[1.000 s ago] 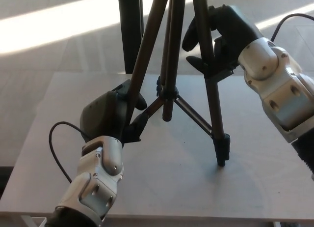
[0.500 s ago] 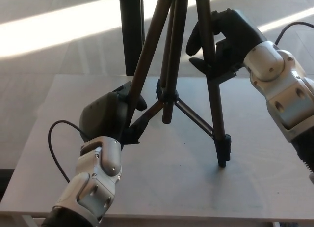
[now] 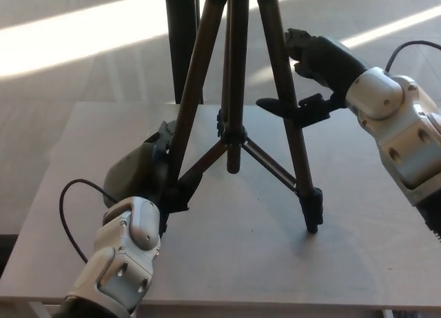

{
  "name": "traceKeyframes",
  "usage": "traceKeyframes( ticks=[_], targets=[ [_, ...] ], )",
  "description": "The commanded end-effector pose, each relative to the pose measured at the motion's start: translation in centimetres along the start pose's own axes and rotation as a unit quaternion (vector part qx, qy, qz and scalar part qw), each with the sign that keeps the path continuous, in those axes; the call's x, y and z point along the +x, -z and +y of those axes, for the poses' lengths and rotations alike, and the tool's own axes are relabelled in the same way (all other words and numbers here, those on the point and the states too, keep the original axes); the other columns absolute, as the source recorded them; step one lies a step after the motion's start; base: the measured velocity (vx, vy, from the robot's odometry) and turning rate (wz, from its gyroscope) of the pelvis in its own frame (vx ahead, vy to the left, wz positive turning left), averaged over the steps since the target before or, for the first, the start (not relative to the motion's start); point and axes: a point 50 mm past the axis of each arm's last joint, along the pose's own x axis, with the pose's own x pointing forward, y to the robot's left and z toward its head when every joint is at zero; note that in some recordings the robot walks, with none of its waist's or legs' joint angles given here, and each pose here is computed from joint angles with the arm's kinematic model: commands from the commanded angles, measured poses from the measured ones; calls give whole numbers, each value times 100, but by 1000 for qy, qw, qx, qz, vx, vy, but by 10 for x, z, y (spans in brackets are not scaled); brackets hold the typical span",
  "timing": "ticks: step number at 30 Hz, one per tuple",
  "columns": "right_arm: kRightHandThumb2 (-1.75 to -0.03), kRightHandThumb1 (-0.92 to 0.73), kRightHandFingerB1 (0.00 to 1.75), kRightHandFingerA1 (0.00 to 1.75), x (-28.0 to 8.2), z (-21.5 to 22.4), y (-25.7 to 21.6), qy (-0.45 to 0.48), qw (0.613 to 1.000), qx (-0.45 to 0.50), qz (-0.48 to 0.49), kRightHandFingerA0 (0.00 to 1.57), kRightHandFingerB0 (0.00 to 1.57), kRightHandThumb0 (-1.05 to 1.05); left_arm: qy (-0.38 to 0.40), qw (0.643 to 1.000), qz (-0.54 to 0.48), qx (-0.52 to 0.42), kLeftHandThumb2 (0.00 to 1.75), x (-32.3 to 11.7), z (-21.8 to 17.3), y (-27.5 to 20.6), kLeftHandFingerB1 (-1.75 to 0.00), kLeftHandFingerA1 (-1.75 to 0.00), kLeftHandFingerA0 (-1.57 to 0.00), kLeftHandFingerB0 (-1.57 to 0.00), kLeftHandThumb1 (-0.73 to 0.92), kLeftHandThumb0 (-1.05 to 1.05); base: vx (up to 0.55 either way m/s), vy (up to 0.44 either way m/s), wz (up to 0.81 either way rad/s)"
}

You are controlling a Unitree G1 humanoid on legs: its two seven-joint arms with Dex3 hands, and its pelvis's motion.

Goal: Use both hands of the robot to pick up the tripod lying in the middle of the desk and make it stand upright on the desk

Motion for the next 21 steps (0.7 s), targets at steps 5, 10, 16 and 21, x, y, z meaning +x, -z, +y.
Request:
traceKeyframes(
  ticks=[5, 10, 16, 21],
  targets=[
    [-72, -59, 0, 0, -11, 7, 13, -14, 998, -33, 57, 0, 0, -98, 104, 992, 76, 12, 91, -8, -18, 26, 0, -14, 0, 0, 60, -89, 0, 0, 0],
    [-79, -55, 0, 0, -21, 8, 24, -25, 996, -23, 78, 0, 0, -102, 104, 991, 82, 19, 91, -10, -17, 32, 0, -11, 0, 0, 61, -95, 0, 0, 0],
    [-78, -56, 0, 0, -41, 1, 42, -41, 995, 13, 88, 0, 0, -103, 119, 990, 57, -40, 82, -21, -5, 41, 0, 0, 0, 0, 69, -86, 0, 0, 0],
    [-60, -63, 0, 0, -74, -20, 70, -32, 993, 42, 108, 0, 0, -105, 111, 987, 23, -113, 79, -36, 36, 47, 0, 0, 0, 0, 73, -89, 0, 0, 0]
  ],
)
